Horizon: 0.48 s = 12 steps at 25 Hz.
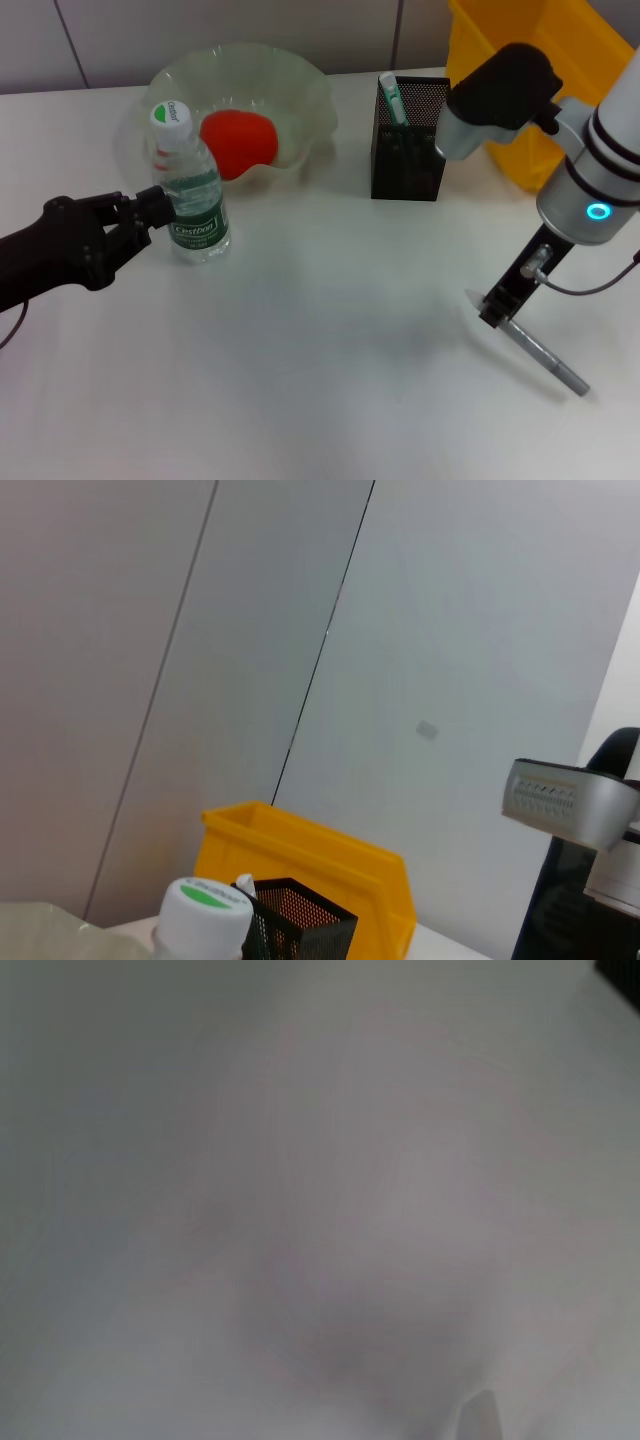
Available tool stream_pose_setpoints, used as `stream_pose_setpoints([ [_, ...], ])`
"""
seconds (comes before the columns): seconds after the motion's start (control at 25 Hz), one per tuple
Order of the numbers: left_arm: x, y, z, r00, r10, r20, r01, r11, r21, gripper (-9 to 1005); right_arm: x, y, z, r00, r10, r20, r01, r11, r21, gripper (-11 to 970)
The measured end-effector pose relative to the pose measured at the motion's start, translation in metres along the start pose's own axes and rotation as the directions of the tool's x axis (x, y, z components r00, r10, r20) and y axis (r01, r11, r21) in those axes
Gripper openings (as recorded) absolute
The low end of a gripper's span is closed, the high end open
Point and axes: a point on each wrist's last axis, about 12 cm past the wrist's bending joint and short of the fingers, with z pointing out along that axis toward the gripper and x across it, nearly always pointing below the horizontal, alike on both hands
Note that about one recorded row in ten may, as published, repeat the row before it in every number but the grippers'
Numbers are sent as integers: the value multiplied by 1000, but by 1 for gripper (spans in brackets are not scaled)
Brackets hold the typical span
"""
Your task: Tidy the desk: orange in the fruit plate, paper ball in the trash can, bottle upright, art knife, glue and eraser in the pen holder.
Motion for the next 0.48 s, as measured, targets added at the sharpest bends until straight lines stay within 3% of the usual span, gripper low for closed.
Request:
stream_pose_setpoints([
  [0.48,-12,4,-5,998,22,53,-22,1000,-15,140,14,9,-24,988,-36,153,30,999,39,137],
])
